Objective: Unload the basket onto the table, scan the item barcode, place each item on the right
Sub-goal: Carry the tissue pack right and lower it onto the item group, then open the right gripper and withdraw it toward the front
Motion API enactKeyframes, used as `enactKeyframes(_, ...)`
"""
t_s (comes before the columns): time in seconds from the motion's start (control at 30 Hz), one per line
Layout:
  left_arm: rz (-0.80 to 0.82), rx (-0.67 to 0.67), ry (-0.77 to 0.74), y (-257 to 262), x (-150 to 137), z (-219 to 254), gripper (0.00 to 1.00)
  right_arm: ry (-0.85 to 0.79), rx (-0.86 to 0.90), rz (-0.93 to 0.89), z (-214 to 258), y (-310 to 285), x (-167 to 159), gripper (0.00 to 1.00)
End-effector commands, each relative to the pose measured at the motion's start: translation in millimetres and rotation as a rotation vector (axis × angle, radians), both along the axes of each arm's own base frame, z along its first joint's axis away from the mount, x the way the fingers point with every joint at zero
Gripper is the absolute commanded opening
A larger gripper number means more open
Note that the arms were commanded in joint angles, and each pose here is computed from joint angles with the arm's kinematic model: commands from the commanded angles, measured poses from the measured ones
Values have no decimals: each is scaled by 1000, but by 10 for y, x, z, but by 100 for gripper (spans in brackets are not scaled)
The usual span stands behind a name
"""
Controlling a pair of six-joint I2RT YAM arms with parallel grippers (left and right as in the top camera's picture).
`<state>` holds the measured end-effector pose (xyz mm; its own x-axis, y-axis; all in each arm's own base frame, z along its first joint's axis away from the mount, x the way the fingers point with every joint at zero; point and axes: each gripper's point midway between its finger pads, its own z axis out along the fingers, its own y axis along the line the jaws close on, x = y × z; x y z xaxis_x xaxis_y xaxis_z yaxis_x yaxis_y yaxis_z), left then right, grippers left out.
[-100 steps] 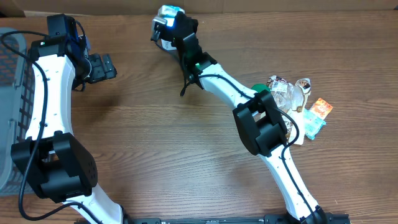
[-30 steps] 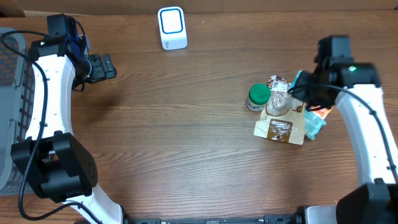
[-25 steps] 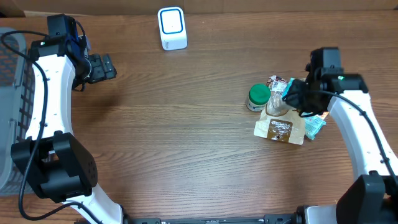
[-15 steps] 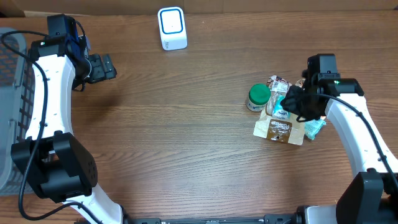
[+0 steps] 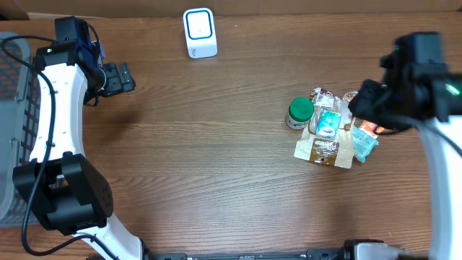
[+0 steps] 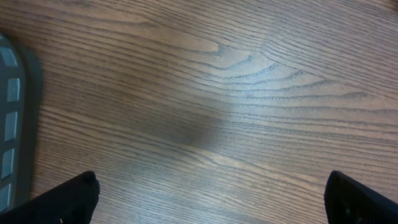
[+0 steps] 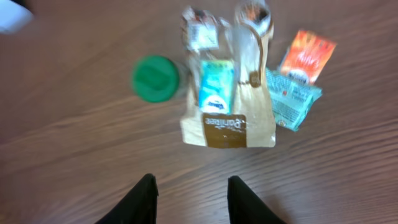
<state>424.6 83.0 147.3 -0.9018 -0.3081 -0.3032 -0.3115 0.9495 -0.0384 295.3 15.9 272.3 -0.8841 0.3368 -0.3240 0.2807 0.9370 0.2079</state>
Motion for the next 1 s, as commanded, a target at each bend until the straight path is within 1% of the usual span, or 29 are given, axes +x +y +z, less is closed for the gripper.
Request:
enactKeyframes(0.0, -5, 7, 10, 22, -18, -28, 99, -146, 11, 32, 532, 70, -314, 100)
enactKeyframes(0.17, -5, 7, 10, 22, -18, -28, 100, -254, 49, 54, 800, 140, -615, 100)
enactKeyframes(0.27, -5, 7, 10, 22, -17, -27, 99, -285, 47, 57, 871, 136, -741, 100)
enactKeyframes(0.43, -5, 7, 10, 22, -17, -27, 100, -329, 14, 91, 945, 117, -838, 100)
enactKeyframes(0.6, -5, 7, 10, 22, -17, -27, 100, -348, 2, 109, 974, 116, -851, 100)
enactKeyframes(0.7, -5, 7, 10, 22, -18, -28, 100, -370, -17, 139, 979, 117, -794, 100)
enactKeyframes(0.83, -5, 7, 10, 22, -17, -27, 100, -482, -50, 188, 1082, 131, -689, 100)
enactKeyframes(0.97, -5, 7, 10, 22, -18, -28, 100, -600, -61, 190, 1095, 136, -629, 100)
